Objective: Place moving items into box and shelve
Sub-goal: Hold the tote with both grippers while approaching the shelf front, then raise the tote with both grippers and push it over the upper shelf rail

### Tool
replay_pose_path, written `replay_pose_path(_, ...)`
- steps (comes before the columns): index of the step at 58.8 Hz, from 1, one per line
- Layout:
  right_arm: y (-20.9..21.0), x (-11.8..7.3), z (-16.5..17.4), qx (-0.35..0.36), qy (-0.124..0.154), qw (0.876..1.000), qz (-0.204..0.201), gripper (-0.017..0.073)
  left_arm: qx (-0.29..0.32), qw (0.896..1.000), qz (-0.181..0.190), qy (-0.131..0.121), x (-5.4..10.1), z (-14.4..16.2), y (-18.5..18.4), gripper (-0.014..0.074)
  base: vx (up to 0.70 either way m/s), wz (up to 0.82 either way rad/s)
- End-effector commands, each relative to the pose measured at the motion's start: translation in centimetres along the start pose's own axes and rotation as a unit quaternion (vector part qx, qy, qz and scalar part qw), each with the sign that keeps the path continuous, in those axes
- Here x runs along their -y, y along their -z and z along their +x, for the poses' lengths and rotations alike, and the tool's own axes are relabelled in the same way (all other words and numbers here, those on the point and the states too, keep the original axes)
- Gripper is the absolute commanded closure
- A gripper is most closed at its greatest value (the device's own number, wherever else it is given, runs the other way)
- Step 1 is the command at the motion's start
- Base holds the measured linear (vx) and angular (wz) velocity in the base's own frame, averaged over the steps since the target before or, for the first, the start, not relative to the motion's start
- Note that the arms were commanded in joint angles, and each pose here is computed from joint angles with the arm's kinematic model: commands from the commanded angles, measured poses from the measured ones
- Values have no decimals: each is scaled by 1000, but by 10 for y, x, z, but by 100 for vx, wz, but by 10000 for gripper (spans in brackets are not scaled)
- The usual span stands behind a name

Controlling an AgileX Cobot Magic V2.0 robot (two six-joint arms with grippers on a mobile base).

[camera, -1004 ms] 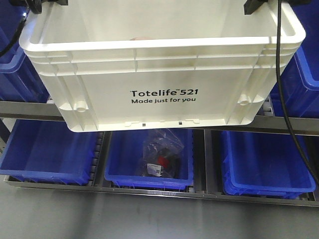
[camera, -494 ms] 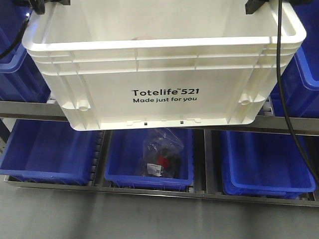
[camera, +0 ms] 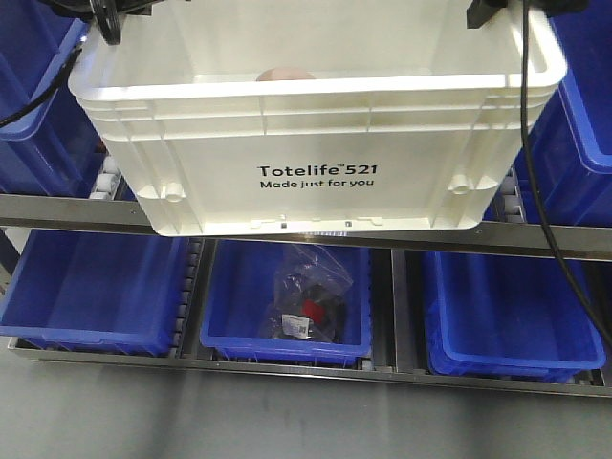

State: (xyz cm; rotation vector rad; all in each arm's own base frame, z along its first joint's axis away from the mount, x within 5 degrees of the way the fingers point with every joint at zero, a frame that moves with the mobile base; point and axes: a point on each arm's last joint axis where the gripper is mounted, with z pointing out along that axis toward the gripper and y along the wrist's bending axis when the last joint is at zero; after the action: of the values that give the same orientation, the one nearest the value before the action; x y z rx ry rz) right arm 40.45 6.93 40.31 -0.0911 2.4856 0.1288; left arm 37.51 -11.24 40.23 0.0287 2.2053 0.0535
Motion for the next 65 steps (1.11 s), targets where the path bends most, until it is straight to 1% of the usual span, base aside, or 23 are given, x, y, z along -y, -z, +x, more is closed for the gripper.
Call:
replay_pose_path(1, 33, 0, -17, 97, -15, 995, -7, 564, 143, 990, 6, -22, -5, -34, 32, 591, 0, 0)
replay_pose_path(10, 23, 1, -21, 111, -13, 994, -4, 564, 161, 987, 14, -23, 2, -36, 18, 591, 0, 0)
replay_pose_path(16, 17, 1, -25, 128, -13, 992, -6, 564, 167, 985, 10, -33, 5, -35, 5, 591, 0, 0)
replay_pose_path(21, 10, 0, -28, 140, -13, 990, -7, 564, 171, 984, 8, -39, 4, -35, -5, 591, 0, 0)
replay_pose_path(25, 3, 0, -30, 144, -13, 989, -8, 564, 170, 985, 6, -38, 0, -34, -14, 591, 0, 0)
replay_pose_path(28, -3, 0, -31, 144, -12, 990, -7, 564, 172, 985, 4, -31, -4, -35, -18, 591, 0, 0)
replay_pose_path(33, -13, -2, -30, 137, -9, 991, -8, 564, 177, 984, 1, -8, -14, -36, -25, 591, 0, 0)
replay_pose_path(37, -20, -8, -29, 133, 3, 991, -10, 564, 188, 982, 4, 8, -20, -38, -29, 591, 0, 0)
replay_pose_path(40, -24, -15, -29, 135, 16, 991, -9, 564, 195, 981, 8, 14, -23, -39, -33, 591, 0, 0)
replay_pose_path(44, -27, -22, -30, 145, 33, 989, 2, 564, 204, 979, 15, 22, -24, -40, -37, 591, 0, 0)
replay_pose_path(46, -27, -26, -30, 150, 36, 988, 6, 564, 210, 977, 19, 26, -25, -41, -37, 591, 0, 0)
replay_pose_path(50, -27, -30, -31, 162, 40, 986, 28, 564, 212, 977, 25, 27, -23, -41, -42, 591, 0, 0)
replay_pose_path(56, -25, -30, -33, 176, 37, 982, 59, 564, 207, 978, 28, 25, -21, -38, -51, 591, 0, 0)
replay_pose_path(58, -25, -28, -34, 179, 39, 981, 69, 564, 203, 978, 30, 28, -20, -37, -53, 591, 0, 0)
replay_pose_path(65, -23, -24, -36, 190, 46, 977, 88, 564, 207, 977, 39, 32, -17, -37, -54, 591, 0, 0)
